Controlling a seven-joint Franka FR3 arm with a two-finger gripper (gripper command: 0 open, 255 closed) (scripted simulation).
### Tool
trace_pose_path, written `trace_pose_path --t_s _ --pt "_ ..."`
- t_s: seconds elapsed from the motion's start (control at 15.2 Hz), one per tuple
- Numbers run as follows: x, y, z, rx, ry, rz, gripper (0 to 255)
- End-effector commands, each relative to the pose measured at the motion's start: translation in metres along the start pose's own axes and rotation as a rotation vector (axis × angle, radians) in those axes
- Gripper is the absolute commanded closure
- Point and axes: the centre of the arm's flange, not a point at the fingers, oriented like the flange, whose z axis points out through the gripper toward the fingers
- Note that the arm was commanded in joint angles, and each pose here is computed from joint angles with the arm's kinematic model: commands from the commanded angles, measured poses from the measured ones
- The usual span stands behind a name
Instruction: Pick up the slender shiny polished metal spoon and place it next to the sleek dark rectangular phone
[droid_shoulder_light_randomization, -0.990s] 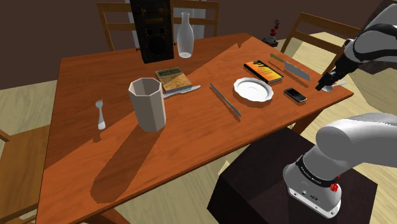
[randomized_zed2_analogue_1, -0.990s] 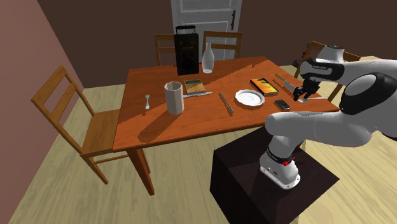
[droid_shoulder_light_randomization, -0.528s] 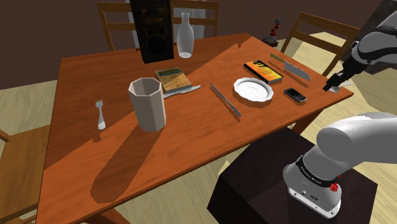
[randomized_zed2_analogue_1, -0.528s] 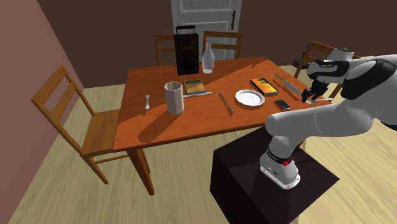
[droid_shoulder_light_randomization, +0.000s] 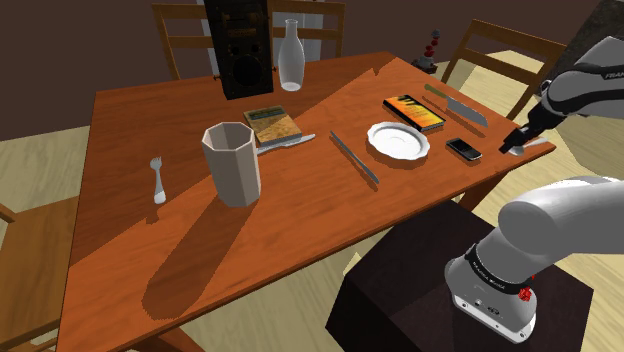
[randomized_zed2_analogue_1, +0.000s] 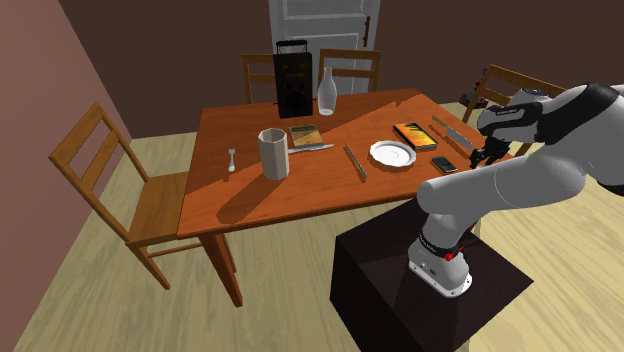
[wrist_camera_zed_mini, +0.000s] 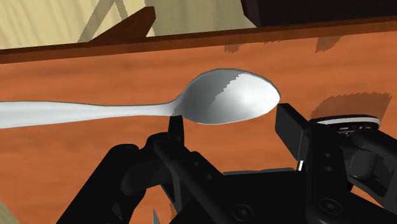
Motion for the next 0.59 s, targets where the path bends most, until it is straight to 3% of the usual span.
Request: trace_pose_path --t_s 0.0,0.53 --pt "-0.0022 -0.0004 0.0099 0.000 0.001 0.000 255" --pt "-0.0034 -0.0007 0.0175 0.000 0.001 0.000 255"
